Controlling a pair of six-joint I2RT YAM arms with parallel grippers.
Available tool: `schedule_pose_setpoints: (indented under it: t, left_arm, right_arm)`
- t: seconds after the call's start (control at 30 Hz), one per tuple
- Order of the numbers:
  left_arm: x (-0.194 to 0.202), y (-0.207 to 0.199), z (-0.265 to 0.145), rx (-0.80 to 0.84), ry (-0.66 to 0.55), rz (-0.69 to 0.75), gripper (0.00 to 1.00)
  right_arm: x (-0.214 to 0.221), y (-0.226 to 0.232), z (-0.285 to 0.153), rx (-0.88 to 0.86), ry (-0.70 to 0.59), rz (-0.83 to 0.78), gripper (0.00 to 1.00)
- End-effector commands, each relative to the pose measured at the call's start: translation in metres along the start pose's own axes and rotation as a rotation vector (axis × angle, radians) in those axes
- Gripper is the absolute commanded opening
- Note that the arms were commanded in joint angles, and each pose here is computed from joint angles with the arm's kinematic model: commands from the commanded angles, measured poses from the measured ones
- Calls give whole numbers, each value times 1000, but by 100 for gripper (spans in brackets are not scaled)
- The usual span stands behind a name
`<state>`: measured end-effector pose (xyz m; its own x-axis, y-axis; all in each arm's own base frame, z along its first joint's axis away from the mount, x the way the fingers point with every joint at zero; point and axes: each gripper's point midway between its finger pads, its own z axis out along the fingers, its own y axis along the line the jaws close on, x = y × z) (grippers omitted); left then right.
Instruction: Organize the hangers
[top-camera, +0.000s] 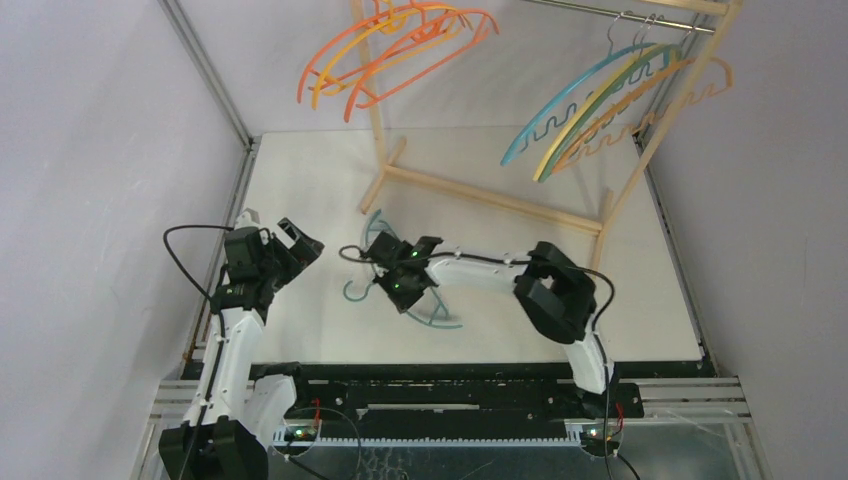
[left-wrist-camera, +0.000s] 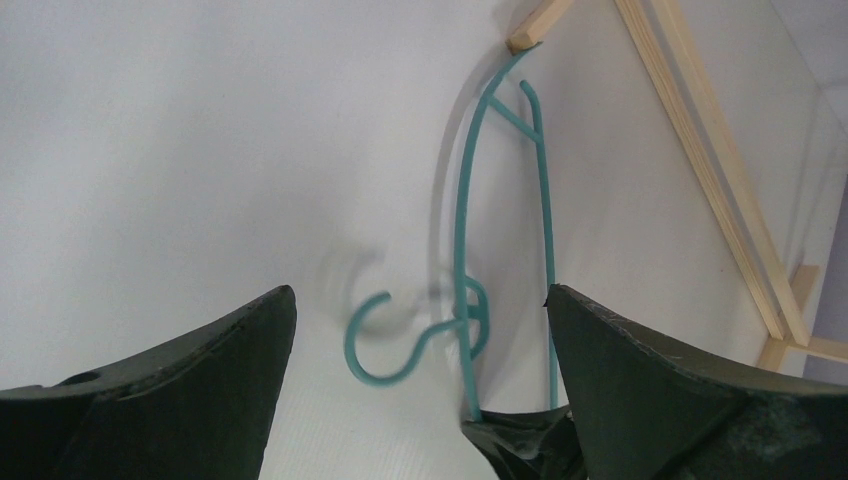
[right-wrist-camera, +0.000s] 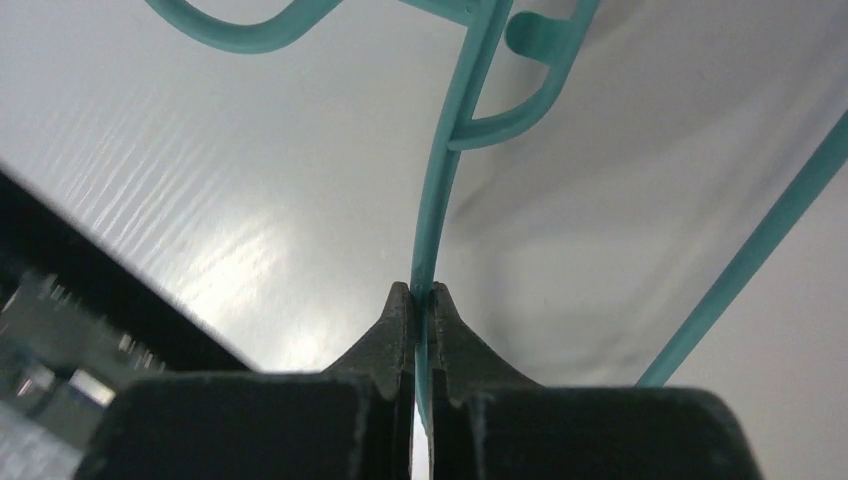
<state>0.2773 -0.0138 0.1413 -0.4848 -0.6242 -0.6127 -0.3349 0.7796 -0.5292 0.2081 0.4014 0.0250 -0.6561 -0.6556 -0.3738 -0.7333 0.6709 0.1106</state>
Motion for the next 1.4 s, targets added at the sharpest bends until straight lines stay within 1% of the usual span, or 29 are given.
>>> schedule_pose_setpoints:
  t: [0.0,0.17,0.27,0.33,0.4,0.5,0.57,0.67,0.73,0.83,0.97,1.23,1.37]
  left_arm:
    - [-32,-19,-8,50,-89,6,100]
    - [-50,-32,-11,73,-115,17,99]
    - [-56,-37,-10,83,-126,16,100]
    - [-56,-38,-7,90,-126,4,99]
    - [-56,-40,-4,105,-127,-11,99]
    - [-57,-45,-2,129,-126,-24,99]
    - [-58,-46,-3,136,-130,-26,99]
    - [-59,-49,-6,143,-133,-18,99]
    - [-60,-49,-8,145,-136,-16,99]
    - [-59,-50,-8,150,-133,-20,99]
    - [-60,-52,-9,156,-131,-16,99]
    - [-63,-53,-11,145,-125,-2,99]
    - [-62,-51,-11,134,-119,7,99]
  right_arm:
    - [-24,7,-99,-206,-100,38,0]
    - [-43,17,-183,-416,-213,89,0]
    - [-55,17,-222,-429,-271,115,0]
    - [-64,13,-243,-408,-315,154,0]
    - [-77,3,-262,-373,-380,229,0]
    - [-102,-21,-286,-307,-516,369,0]
    - [-116,-37,-301,-242,-608,432,0]
    - [-124,-58,-316,-151,-699,488,0]
    - [-125,-69,-322,-116,-742,522,0]
    - [-132,-91,-334,-71,-845,594,0]
    - [-160,-112,-367,-82,-1008,657,0]
    - [-203,-148,-443,-3,-1347,729,0]
    - [-224,-169,-455,29,-1425,754,0]
